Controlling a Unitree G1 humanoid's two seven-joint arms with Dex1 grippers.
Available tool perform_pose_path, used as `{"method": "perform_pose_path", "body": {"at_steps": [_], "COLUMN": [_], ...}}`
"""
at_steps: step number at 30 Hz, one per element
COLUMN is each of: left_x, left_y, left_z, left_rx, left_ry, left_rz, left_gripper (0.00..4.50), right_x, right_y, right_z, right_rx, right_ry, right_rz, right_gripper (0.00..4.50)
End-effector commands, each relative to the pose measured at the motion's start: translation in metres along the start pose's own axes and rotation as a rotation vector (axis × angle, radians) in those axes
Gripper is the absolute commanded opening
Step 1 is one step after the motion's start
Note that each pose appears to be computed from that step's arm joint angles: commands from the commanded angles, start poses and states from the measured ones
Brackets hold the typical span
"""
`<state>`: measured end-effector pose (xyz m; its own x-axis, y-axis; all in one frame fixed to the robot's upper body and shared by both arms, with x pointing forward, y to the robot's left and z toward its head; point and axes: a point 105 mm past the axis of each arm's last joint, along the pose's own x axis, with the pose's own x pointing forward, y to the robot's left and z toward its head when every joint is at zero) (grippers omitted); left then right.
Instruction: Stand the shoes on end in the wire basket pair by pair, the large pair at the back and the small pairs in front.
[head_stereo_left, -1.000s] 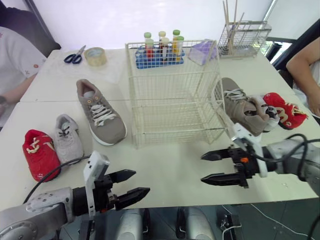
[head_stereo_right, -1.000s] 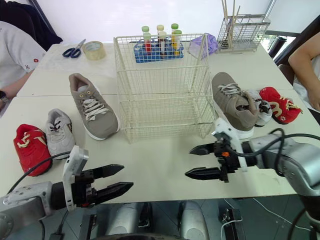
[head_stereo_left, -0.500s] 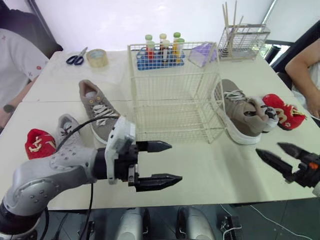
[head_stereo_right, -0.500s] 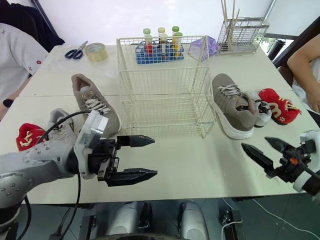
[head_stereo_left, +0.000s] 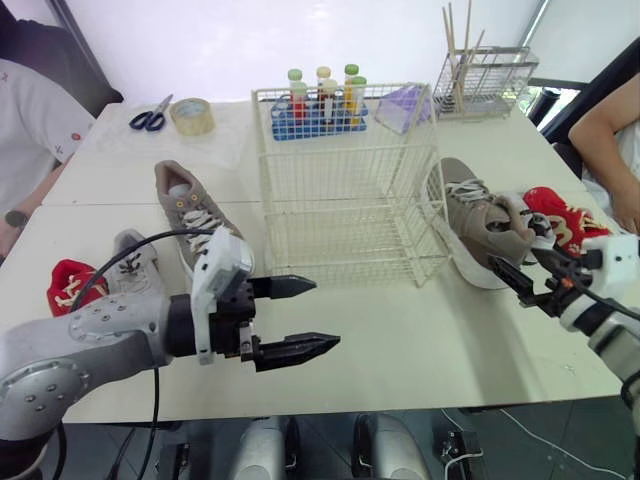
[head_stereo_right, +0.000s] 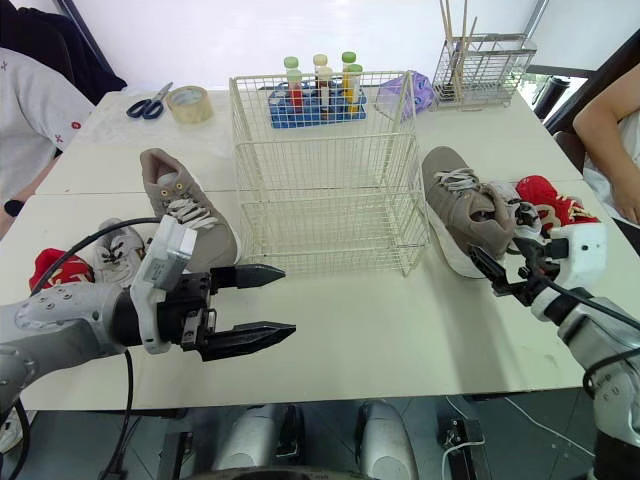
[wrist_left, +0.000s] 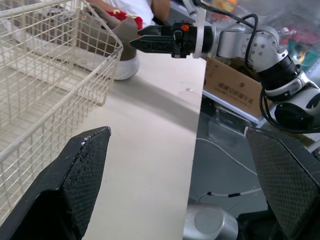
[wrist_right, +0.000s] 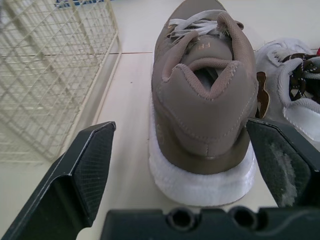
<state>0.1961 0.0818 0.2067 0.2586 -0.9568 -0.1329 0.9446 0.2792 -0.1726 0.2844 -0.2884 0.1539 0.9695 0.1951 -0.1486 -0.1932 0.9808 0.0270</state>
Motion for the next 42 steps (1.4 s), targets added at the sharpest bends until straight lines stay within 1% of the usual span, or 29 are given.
{"method": "perform_pose_path", "body": {"at_steps": [1, 6, 8, 11, 16, 19, 20, 22, 25, 28, 32, 34, 36, 37, 38, 39, 40, 41, 42], "left_x": [0.002, 0.005, 0.005, 0.003, 0.001, 0.001, 0.000, -0.001, -0.004, -0.006, -0.011, -0.014, -0.016, -0.018, -0.020, -0.024, -0.026, -0.029, -0.032], "left_y": [-0.002, -0.003, -0.003, -0.002, 0.001, 0.003, 0.004, 0.007, 0.010, 0.011, 0.016, 0.018, 0.018, 0.018, 0.018, 0.018, 0.019, 0.019, 0.019], "left_z": [0.005, 0.003, 0.002, 0.001, -0.002, -0.003, -0.003, -0.002, 0.000, 0.002, 0.005, 0.006, 0.009, 0.012, 0.014, 0.017, 0.020, 0.021, 0.023], "left_rx": [0.033, 0.034, 0.035, 0.037, 0.035, 0.038, 0.039, 0.043, 0.042, 0.017, 0.000, -0.007, -0.016, -0.020, -0.023, -0.029, -0.034, -0.038, -0.048], "left_ry": [-0.023, -0.021, -0.018, -0.015, -0.007, -0.002, 0.000, 0.001, 0.000, -0.007, -0.007, -0.009, -0.015, -0.021, -0.024, -0.033, -0.039, -0.041, -0.046], "left_rz": [0.000, -0.001, 0.001, 0.011, 0.026, 0.032, 0.033, 0.036, 0.035, 0.016, 0.012, 0.011, 0.005, 0.009, 0.013, 0.026, 0.035, 0.044, 0.053], "left_gripper": [4.50, 4.50, 4.50, 4.50, 4.50, 4.50, 4.50, 4.50, 4.50, 4.50, 4.50, 4.50, 4.50, 4.50, 4.50, 4.50, 4.50, 4.50, 4.50], "right_x": [0.010, 0.028, 0.033, 0.036, 0.040, 0.040, 0.040, 0.040, 0.041, 0.038, 0.024, 0.020, 0.014, 0.009, 0.004, -0.002, -0.007, -0.011, -0.016], "right_y": [-0.011, -0.015, -0.013, -0.008, -0.004, 0.000, 0.001, 0.002, 0.000, -0.009, -0.001, 0.005, 0.010, 0.012, 0.014, 0.023, 0.030, 0.040, 0.063], "right_z": [0.004, -0.003, -0.008, -0.014, -0.016, -0.024, -0.025, -0.015, 0.020, 0.079, 0.143, 0.161, 0.187, 0.213, 0.230, 0.259, 0.278, 0.292, 0.306], "right_rx": [0.005, 0.063, 0.054, 0.040, 0.007, -0.026, -0.035, -0.048, -0.052, -0.048, -0.064, -0.100, -0.154, -0.203, -0.237, -0.293, -0.331, -0.372, -0.434], "right_ry": [-0.054, -0.070, -0.061, -0.053, -0.060, -0.024, -0.020, -0.055, -0.184, -0.379, -0.590, -0.642, -0.701, -0.758, -0.796, -0.855, -0.892, -0.914, -0.932], "right_rz": [-0.048, -0.066, -0.059, -0.045, -0.036, -0.022, -0.020, -0.022, -0.036, -0.087, -0.130, -0.130, -0.113, -0.084, -0.065, 0.005, 0.053, 0.125, 0.269], "right_gripper": [4.48, 4.48, 4.48, 3.69, 1.56, 0.58, 0.39, 0.33, 0.33, 0.33, 0.33, 0.33, 0.33, 0.33, 0.33, 0.33, 0.33, 0.33, 0.33]}}
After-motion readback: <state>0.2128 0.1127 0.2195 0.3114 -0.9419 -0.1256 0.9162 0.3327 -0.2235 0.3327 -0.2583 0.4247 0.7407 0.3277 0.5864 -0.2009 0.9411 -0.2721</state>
